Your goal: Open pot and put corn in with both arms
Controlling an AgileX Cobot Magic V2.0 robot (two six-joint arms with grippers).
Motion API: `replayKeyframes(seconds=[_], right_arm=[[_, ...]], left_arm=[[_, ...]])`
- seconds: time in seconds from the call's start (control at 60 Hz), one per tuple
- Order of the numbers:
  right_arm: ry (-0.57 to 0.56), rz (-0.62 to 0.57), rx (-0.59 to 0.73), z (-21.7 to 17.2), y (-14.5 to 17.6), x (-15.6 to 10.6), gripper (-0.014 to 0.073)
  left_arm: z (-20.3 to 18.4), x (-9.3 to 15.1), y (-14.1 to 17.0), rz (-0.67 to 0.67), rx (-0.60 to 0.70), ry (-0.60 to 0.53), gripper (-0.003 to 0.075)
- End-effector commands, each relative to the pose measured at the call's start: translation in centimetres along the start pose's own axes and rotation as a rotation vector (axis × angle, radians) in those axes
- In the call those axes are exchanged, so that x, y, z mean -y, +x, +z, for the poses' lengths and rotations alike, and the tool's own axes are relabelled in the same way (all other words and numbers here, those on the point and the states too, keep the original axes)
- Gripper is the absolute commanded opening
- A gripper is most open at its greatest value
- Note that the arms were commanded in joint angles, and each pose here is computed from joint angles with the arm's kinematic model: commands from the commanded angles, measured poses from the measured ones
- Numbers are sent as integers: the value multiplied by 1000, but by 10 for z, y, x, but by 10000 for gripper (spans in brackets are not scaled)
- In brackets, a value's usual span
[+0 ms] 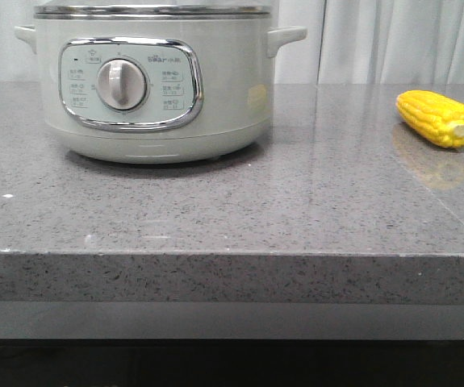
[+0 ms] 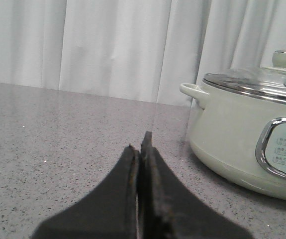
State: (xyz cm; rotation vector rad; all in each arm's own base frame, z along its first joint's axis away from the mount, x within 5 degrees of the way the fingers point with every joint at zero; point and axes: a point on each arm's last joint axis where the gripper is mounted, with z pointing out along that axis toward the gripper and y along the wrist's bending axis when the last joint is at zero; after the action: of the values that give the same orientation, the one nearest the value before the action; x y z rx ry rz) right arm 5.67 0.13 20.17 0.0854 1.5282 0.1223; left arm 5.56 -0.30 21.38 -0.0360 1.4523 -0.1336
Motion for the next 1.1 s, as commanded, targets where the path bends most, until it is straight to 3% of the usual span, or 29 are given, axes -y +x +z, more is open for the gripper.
replayKeyframes(seconds=[0.0,0.867,1.084], right_arm=[[-3,-11,118,-3,-13,-1,-69],[-3,-12,156,-3,-17,-1,-69],[-21,-20,124,-11,-50,-7,-69]], left_arm=[[-1,0,-4,0,82,-1,-20],[-2,0,-6,0,92,0,-20],[-5,5,-49,-32,128,19,-20]])
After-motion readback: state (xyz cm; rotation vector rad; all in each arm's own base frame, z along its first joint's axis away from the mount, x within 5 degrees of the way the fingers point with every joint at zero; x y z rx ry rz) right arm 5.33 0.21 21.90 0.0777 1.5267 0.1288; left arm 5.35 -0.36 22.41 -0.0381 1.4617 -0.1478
